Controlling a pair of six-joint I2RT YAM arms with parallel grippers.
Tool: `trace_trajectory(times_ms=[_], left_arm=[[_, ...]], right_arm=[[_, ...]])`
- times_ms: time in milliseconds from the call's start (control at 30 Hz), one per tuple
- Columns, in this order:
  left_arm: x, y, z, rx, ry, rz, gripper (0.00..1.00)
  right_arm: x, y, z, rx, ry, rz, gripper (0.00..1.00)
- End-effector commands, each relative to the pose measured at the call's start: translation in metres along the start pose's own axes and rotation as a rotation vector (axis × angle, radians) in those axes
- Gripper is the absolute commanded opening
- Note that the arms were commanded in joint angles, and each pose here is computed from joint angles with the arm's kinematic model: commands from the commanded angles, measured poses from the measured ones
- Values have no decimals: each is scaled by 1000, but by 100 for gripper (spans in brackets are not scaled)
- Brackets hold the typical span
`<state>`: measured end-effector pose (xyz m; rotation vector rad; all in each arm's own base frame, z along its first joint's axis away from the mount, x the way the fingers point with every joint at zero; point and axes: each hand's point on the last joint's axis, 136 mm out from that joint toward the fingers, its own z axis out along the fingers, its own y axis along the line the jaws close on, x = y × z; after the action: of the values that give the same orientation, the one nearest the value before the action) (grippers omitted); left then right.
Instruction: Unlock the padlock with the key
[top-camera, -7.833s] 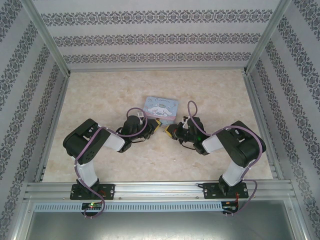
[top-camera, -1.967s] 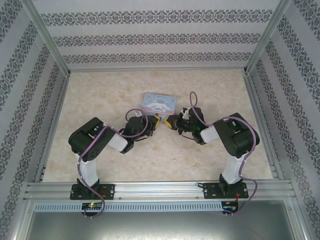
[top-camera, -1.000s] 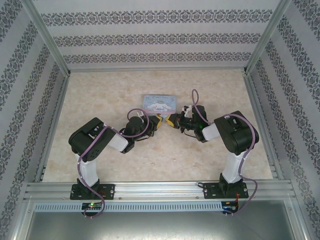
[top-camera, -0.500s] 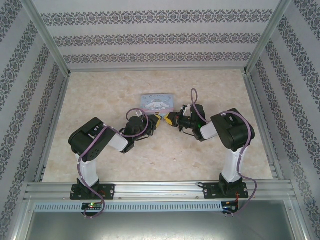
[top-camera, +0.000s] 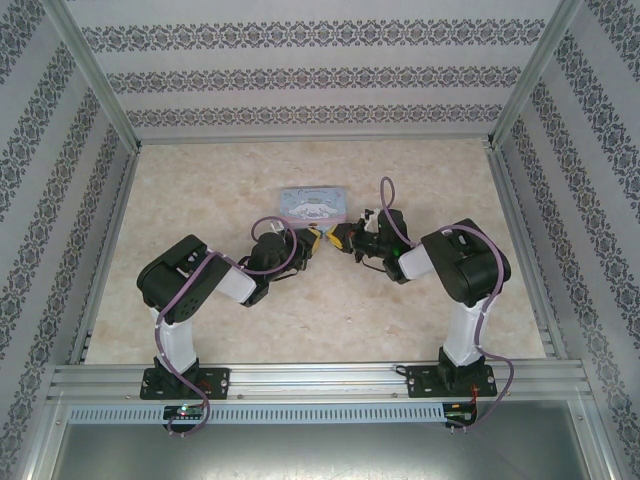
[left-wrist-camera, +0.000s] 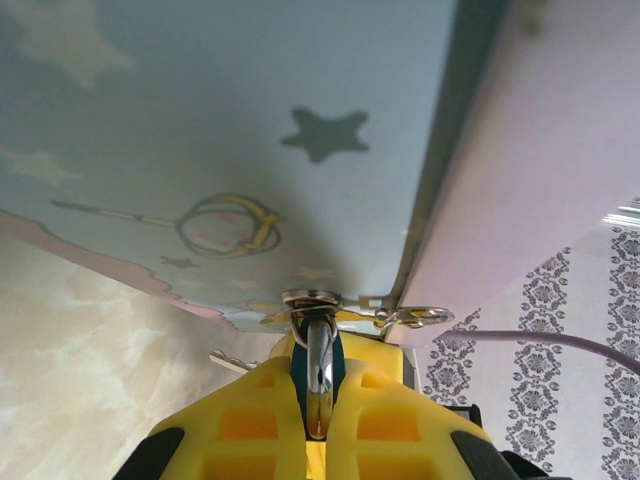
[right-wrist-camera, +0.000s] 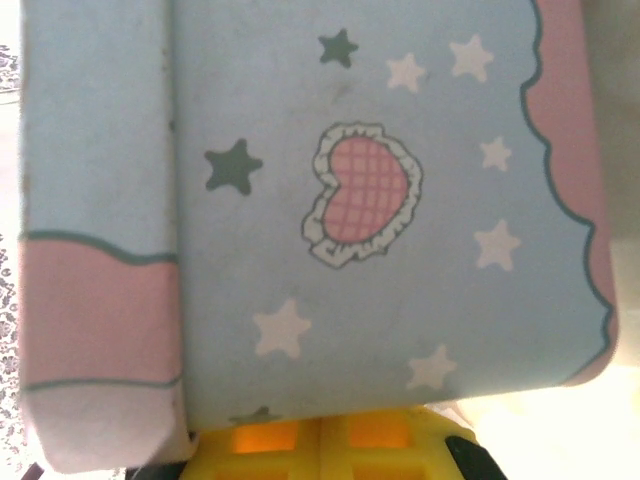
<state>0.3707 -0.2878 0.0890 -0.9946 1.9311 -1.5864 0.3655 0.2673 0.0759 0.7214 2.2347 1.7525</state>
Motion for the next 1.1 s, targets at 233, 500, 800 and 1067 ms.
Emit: trace_trajectory(times_ms=[233, 500, 800, 1067], left_arm=[[81, -54, -11, 177, 335, 56, 0], [85, -57, -15, 185, 359, 65, 0], [89, -56, -12, 181, 384, 70, 0], [89, -56, -9, 181, 389, 62, 0]], right_arm=[[-21, 26, -7, -85, -3, -81, 0], [-29, 36, -8, -105, 74, -173, 0], [-24, 42, -2, -124, 93, -125, 0], [-2, 70, 8, -164, 120, -43, 0]])
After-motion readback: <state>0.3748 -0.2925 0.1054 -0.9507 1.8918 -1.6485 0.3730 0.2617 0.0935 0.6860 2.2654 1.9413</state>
